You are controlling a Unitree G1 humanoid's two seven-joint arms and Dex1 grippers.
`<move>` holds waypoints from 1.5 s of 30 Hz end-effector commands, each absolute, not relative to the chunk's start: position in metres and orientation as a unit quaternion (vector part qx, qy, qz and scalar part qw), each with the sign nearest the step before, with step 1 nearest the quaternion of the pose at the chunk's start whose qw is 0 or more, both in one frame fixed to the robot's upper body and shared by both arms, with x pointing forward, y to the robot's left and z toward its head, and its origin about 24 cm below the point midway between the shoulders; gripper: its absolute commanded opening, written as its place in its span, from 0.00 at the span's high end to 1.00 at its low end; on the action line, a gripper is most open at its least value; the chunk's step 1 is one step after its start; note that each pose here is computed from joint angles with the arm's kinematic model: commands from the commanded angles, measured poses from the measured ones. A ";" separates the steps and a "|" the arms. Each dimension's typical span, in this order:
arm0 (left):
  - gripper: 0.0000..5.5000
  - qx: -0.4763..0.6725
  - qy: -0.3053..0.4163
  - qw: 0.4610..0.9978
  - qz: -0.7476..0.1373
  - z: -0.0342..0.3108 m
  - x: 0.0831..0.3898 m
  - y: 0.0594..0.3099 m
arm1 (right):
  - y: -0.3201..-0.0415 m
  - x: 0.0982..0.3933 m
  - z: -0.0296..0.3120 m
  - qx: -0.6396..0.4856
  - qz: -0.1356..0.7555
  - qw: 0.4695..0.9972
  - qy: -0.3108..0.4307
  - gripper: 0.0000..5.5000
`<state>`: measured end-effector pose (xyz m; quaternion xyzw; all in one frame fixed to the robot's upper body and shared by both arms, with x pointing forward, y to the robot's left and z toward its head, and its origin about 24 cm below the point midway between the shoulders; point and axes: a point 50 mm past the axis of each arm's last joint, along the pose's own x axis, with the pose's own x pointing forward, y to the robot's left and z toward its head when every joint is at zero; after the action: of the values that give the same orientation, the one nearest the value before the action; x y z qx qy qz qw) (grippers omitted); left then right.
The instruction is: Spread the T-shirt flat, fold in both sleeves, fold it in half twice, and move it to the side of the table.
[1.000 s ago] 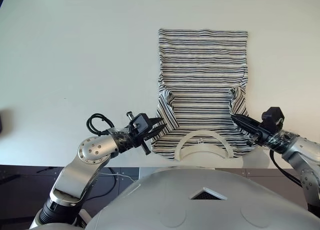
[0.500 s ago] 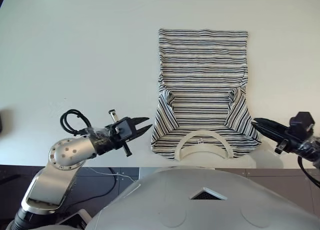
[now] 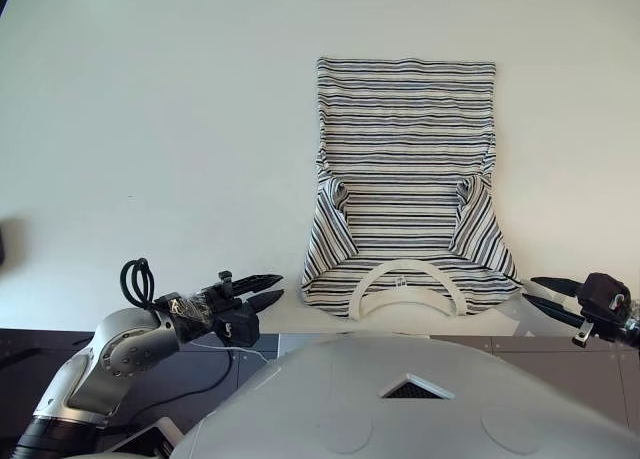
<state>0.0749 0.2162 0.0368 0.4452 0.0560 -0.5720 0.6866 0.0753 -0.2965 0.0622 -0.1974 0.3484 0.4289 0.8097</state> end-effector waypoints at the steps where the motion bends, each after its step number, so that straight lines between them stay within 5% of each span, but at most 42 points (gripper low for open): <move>1: 0.69 0.467 0.018 0.675 -0.571 0.032 0.078 0.206 | -0.297 0.082 0.063 -0.209 0.435 0.804 0.346 0.74; 9: 0.69 0.477 -0.034 0.682 -0.553 0.020 0.078 0.183 | -0.298 0.099 0.063 -0.218 0.449 0.797 0.339 0.74; 24: 0.69 0.500 -0.077 0.658 -0.558 0.027 0.089 0.189 | -0.292 0.090 0.050 -0.209 0.454 0.793 0.348 0.74; 33: 0.47 0.502 -0.083 0.641 -0.574 0.030 0.096 0.186 | -0.291 0.090 0.044 -0.211 0.460 0.789 0.349 0.74; 38: 0.47 0.492 -0.087 0.605 -0.620 0.027 0.094 0.177 | -0.289 0.088 0.040 -0.213 0.460 0.788 0.349 0.74; 45: 0.69 0.484 -0.058 0.596 -0.639 0.022 0.094 0.180 | -0.289 0.090 0.038 -0.221 0.462 0.785 0.347 0.74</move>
<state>0.0941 0.1735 0.0267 0.4725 -0.0887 -0.6261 0.6138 0.0957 -0.2856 0.0459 -0.2152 0.3136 0.4649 0.7995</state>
